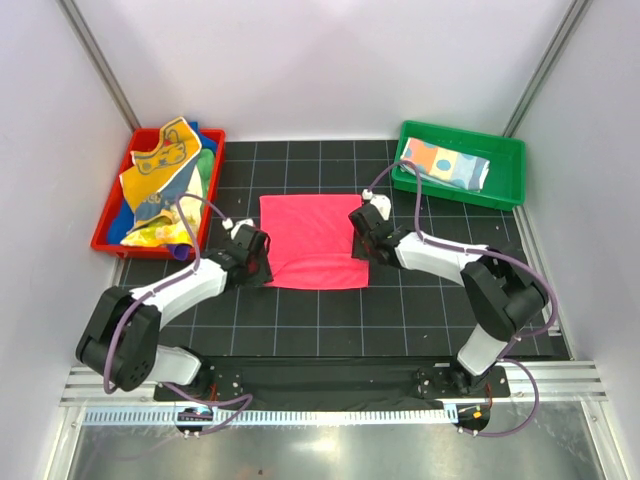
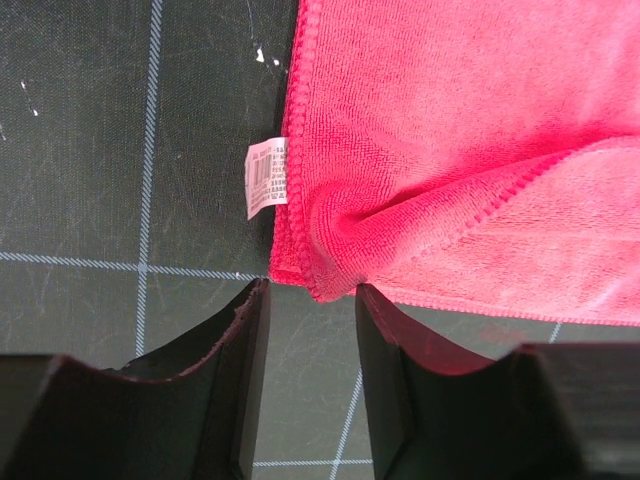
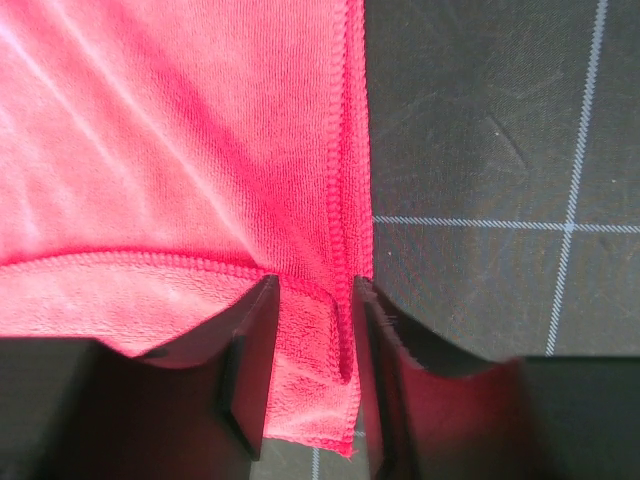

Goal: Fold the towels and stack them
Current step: Fold the towel

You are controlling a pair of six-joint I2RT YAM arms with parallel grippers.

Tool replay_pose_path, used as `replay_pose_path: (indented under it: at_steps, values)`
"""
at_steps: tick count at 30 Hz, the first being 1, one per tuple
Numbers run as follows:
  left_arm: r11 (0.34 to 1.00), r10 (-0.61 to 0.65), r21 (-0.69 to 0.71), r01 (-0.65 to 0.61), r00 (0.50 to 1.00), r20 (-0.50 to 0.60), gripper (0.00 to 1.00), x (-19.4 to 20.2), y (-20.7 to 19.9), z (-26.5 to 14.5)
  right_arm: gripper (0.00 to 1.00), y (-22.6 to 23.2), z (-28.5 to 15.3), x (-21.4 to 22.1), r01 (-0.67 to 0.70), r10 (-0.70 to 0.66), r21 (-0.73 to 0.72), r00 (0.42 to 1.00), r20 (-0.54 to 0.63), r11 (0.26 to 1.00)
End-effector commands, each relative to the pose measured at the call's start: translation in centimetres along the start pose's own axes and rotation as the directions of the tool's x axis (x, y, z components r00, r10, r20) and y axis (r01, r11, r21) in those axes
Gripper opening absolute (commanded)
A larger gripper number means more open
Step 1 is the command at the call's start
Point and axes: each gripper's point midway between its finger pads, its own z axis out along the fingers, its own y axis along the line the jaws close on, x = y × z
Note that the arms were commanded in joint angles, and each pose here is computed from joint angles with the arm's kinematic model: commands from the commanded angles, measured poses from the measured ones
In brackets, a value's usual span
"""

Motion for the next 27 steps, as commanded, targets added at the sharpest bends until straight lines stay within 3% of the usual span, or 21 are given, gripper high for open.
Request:
replay_pose_path:
  at_steps: [1,4,10,27]
  values:
    - [1.0,0.012,-0.005,-0.012,1.0,0.015,0.42,-0.5,-0.1,0.2,0.38,1.4,-0.1,-1.7,-0.004,0.005,-0.043,0.999,0.045,0.999]
    - [1.0,0.011,-0.018,-0.011,1.0,0.009,0.35,-0.3,0.0,0.5,0.27,1.2,-0.2,-1.5,-0.009,0.012,-0.049,0.999,0.046,0.999]
    - [0.999,0.002,-0.035,-0.002,1.0,0.024,0.25,-0.6,0.3,0.3,0.18,0.5,-1.3,-0.8,-0.014,0.017,-0.059,0.999,0.052,0.998]
    - [0.998,0.001,-0.063,0.001,0.999,0.039,0.1,-0.9,1.0,-0.4,0.17,-0.1,-5.0,2.4,-0.059,0.068,-0.211,0.997,0.036,0.976]
